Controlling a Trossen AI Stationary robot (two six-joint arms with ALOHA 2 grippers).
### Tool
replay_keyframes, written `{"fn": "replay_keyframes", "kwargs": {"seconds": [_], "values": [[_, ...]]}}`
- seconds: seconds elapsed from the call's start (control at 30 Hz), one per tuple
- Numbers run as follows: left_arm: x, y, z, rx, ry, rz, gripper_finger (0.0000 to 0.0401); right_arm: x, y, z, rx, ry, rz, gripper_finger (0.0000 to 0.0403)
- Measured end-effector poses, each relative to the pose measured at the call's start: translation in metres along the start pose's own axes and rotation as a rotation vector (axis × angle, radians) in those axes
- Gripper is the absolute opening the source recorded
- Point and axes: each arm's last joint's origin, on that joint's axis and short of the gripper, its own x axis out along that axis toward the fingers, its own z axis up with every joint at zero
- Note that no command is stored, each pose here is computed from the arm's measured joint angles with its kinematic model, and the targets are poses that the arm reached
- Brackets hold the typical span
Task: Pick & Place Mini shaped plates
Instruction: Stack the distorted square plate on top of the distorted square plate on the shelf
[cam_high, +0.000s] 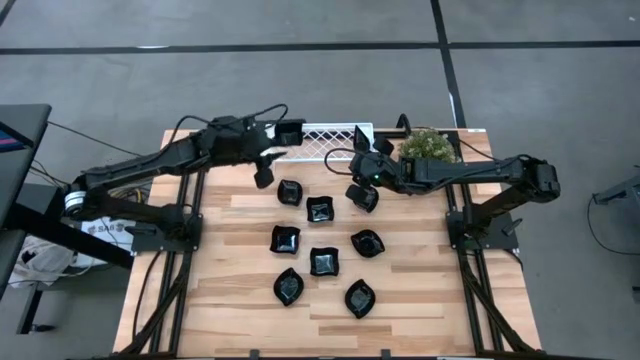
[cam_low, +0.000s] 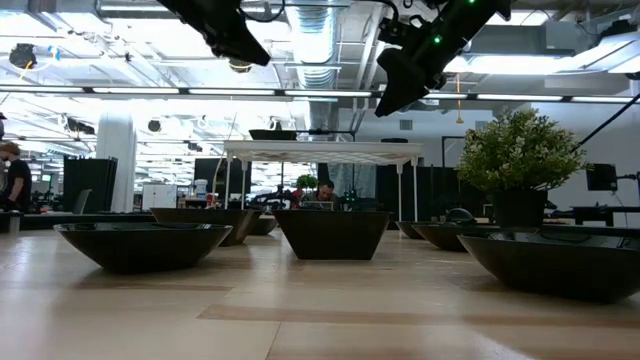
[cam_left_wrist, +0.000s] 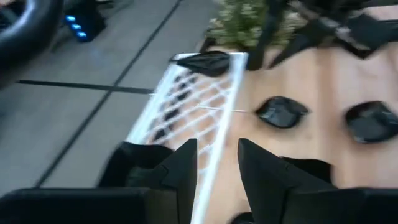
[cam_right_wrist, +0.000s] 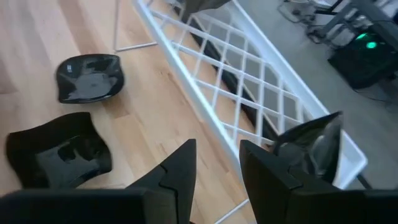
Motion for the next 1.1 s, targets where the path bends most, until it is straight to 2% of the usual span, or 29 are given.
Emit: {"fn": "replay_keyframes", "kwargs": {"seconds": [0.37,0.63,0.7,0.87,1.1], "values": [[-0.002,-0.055,-0.043,0.031,0.093,-0.165,0.0118,-0.005,0.009,-0.01,-0.076,0.082,0.05,0.0118],[-0.016,-0.079,-0.059,0.076,0.089,-0.242,0.0117,-0.014,0.023,-0.011,-0.075,0.069,0.092,0.0118],[-0.02,-0.083,-0.063,0.094,0.081,-0.265,0.0117,-0.016,0.026,-0.01,-0.057,0.06,0.101,0.0118],[-0.029,-0.098,-0.078,0.117,0.074,-0.403,0.0117,-0.018,0.031,-0.01,0.008,0.055,0.114,0.0118],[-0.028,-0.123,-0.091,0.11,0.134,-0.422,0.0117,-0.024,0.038,-0.011,0.039,0.051,0.138,0.0118]]}}
